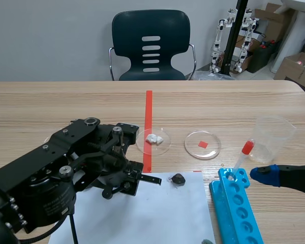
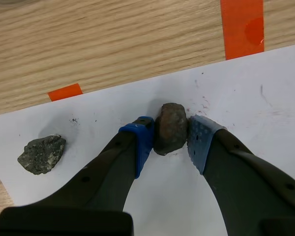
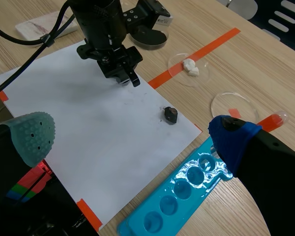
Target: Pick up the middle mineral with the left hand
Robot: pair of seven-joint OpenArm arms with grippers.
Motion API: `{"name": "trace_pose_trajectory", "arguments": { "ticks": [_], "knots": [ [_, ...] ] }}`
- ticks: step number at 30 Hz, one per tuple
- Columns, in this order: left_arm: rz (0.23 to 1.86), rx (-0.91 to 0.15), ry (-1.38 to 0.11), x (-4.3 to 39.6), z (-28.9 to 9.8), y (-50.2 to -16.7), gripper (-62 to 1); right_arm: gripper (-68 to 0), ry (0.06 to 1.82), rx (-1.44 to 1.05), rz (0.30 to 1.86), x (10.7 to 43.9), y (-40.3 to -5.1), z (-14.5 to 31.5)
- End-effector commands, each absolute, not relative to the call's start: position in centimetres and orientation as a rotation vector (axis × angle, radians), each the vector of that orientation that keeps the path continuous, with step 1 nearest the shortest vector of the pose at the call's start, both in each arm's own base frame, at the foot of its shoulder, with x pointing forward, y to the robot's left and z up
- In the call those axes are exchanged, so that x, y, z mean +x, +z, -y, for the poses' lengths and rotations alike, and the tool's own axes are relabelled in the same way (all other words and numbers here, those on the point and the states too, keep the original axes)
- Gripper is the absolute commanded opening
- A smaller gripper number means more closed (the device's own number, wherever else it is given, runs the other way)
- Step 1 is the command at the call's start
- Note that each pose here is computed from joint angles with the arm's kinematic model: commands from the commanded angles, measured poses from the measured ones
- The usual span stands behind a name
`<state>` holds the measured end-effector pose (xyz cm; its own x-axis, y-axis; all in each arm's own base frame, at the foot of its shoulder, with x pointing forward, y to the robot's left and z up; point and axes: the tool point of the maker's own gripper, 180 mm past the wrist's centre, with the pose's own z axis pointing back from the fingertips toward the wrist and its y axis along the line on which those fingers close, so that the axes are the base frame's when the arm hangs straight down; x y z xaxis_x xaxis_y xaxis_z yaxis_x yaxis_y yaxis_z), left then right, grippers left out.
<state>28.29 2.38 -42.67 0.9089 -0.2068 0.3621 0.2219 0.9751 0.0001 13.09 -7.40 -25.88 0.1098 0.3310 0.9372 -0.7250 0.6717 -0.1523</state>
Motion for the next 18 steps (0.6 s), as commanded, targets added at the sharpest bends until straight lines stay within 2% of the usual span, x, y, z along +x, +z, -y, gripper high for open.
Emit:
{"name": "trace_pose_trajectory", "arguments": {
  "ticks": [1,10,18],
  "knots": [
    [0.473,-0.066,-0.219,29.5,-1.8,-41.8,-47.9,0.4,0.803,0.395,1.262,13.4,-25.2,7.3],
    [0.732,-0.116,-0.203,30.0,-2.2,-38.8,-47.9,0.4,0.803,0.395,1.262,13.4,-25.2,7.3],
    [0.934,-0.134,-0.228,28.1,-3.9,-35.3,-47.9,0.4,0.803,0.395,1.262,13.4,-25.2,7.3]
  ]
}}
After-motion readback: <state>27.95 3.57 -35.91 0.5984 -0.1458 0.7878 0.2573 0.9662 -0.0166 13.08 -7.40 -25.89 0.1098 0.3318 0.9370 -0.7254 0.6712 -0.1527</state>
